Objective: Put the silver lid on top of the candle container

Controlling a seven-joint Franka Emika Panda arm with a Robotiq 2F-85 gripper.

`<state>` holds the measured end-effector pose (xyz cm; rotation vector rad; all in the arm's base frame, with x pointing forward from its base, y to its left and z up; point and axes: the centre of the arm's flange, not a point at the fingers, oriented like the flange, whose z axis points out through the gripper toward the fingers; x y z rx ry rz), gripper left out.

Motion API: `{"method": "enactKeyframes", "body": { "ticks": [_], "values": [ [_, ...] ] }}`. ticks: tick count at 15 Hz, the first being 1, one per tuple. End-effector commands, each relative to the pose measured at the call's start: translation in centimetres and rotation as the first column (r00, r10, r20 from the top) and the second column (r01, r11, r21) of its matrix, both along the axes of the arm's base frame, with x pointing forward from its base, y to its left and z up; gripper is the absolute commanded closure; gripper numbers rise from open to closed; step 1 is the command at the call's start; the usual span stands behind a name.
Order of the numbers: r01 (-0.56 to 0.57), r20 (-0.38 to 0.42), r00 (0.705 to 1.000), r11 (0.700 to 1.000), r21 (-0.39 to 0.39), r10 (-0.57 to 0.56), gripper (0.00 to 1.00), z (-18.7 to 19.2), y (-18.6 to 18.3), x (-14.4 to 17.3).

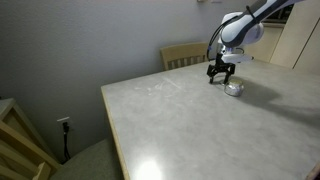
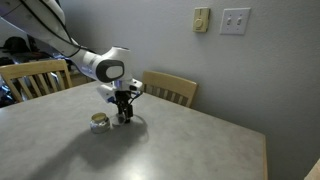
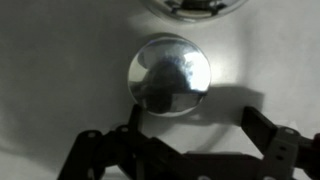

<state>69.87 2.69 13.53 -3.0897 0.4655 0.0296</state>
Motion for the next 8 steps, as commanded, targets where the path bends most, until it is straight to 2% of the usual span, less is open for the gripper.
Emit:
{"method": "enactKeyframes", "body": {
  "ticks": [1,4,8],
  "values": [
    [0.105,0.075,0.992,0.994,-0.004,-0.104,0.0,-0.4,1.1,-3.4],
    [0.166,0.113,0.98,0.986,-0.028,-0.162,0.0,-0.2,1.7,-4.6],
    [0.198,0.125,0.974,0.976,-0.085,-0.187,0.0,0.6,2.2,-5.5]
  ]
}}
